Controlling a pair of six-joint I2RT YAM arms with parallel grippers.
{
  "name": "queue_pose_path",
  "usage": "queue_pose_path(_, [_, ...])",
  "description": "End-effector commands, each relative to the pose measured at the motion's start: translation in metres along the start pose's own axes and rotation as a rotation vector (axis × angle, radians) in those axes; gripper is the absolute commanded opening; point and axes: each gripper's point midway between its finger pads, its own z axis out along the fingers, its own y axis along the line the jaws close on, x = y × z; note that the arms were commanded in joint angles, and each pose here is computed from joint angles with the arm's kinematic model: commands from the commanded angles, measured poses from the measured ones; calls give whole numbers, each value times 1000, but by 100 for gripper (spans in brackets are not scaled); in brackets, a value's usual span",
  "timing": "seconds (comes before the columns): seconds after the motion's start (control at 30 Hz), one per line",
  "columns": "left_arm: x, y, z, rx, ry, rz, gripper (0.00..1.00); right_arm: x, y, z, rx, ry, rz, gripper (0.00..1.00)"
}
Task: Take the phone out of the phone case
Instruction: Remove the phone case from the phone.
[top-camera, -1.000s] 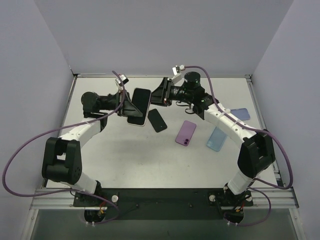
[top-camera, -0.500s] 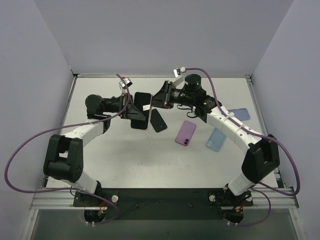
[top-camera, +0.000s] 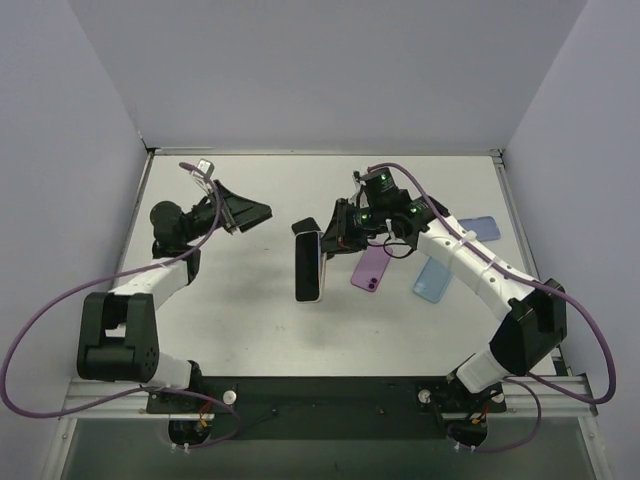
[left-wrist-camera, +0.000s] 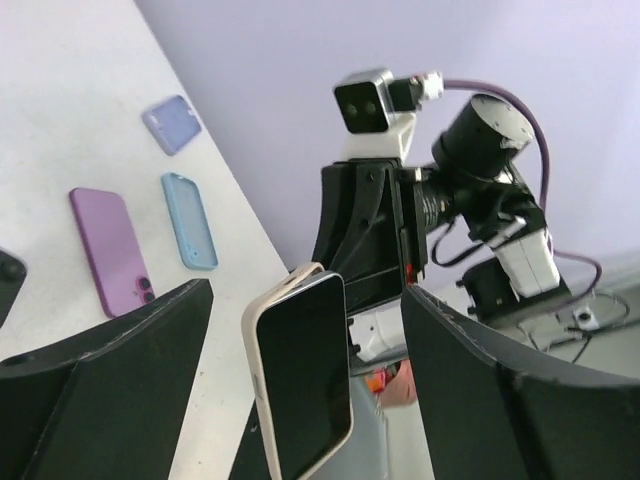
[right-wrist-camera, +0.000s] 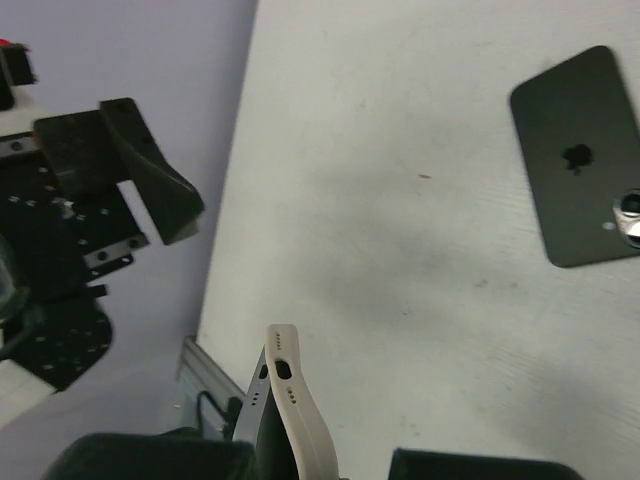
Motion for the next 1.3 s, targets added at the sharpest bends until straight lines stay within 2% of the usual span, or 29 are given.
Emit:
queue_pose_path(0.0, [-13,25,-20,-193,-127,37,88,10,-23,-15,224,53,-100,0])
queue_pose_path(0.03, [-13,41,-29,-320,-155,20,89,6,-28,-15,305,25,-155,0])
queue_pose_path(0.13, [-14,65,-52,-595,-191,6,89,23,-56,-5,458,84,-219,0])
queue_pose_path(0.27, [-6,70,-70,-721,-201,-37,89,46,-88,22,581,166,-255,0])
queue_pose_path(0.6, [26,92,-87,-795,-177,-147,88,69,-137,51,838,219,-379,0])
queue_pose_path(0.77, [29,93,-88,-793,-174,-149,88,81,-147,59,863,237,-377,15])
queue_pose_path(1.1, [28,91,-88,-800,-164,-151,88,121,-180,71,883,371,-330,19])
queue_pose_path(1.27, [35,95,-90,-804,-157,-168,88,140,-180,76,821,426,-283,23])
